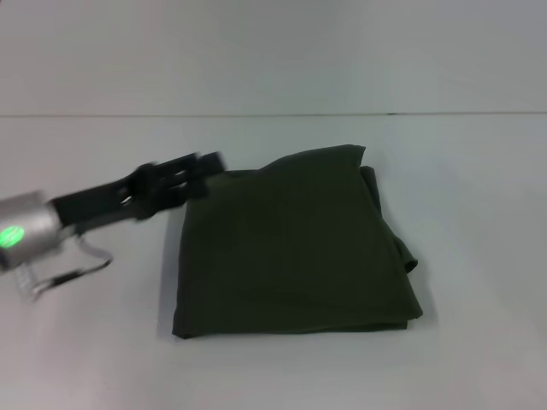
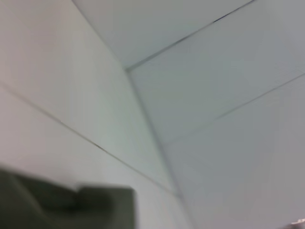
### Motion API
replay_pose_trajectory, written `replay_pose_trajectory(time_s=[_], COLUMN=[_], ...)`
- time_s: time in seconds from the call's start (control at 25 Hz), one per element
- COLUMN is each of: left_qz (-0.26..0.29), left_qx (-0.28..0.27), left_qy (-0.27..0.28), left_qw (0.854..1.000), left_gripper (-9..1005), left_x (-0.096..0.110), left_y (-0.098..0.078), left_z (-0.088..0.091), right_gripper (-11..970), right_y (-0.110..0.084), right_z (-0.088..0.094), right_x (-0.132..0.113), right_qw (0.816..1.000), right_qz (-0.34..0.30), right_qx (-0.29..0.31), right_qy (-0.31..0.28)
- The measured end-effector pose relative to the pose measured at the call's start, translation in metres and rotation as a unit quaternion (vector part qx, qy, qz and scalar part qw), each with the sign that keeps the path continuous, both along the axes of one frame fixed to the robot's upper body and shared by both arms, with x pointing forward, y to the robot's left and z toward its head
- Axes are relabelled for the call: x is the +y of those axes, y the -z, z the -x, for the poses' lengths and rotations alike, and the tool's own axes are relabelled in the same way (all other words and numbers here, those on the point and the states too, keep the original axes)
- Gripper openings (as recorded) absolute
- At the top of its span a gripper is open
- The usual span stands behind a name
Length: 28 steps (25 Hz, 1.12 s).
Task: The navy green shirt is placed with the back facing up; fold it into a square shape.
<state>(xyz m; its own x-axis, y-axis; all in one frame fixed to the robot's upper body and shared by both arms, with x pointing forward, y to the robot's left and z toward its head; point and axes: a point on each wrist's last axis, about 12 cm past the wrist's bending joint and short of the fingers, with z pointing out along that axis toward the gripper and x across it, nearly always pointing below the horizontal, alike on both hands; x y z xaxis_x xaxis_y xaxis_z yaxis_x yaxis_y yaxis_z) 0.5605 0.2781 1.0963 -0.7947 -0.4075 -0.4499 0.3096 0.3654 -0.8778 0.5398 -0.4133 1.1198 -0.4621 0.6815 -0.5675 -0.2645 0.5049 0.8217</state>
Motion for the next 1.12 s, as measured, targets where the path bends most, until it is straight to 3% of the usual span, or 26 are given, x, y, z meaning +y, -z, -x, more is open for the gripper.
replay_pose_trajectory(time_s=[0.08, 0.24, 0.44, 0.72, 0.92, 1.12], left_qz=[-0.054, -0.198, -0.26, -0.309, -0.325, -0.365], left_qx=[-0.027, -0.094, -0.046, 0.036, 0.03, 0.023], left_qy=[-0.003, -0.03, -0.084, -0.094, -0.111, -0.087], left_qw=[0.998, 0.975, 0.961, 0.946, 0.939, 0.927], left_gripper=[655, 767, 800, 794, 791, 788], left_x=[-0.016, -0.042, -0.048, -0.049, -0.052, -0.065], left_y=[-0.002, -0.005, -0.007, -0.008, -0.009, -0.005], left_z=[-0.022, -0.065, -0.095, -0.108, -0.113, -0.115], right_gripper=[909, 909, 909, 909, 909, 908], right_y=[0.001, 0.005, 0.007, 0.008, 0.008, 0.008], right_z=[-0.001, -0.001, -0.002, 0.0, 0.0, 0.001], right_x=[0.0, 0.001, 0.002, 0.001, 0.002, 0.001], right_qw=[1.0, 1.0, 1.0, 1.0, 1.0, 1.0], right_qz=[0.002, 0.001, -0.001, -0.008, -0.009, -0.009], right_qx=[0.004, 0.012, 0.017, 0.022, 0.021, 0.023], right_qy=[0.002, 0.007, 0.005, 0.007, 0.007, 0.007])
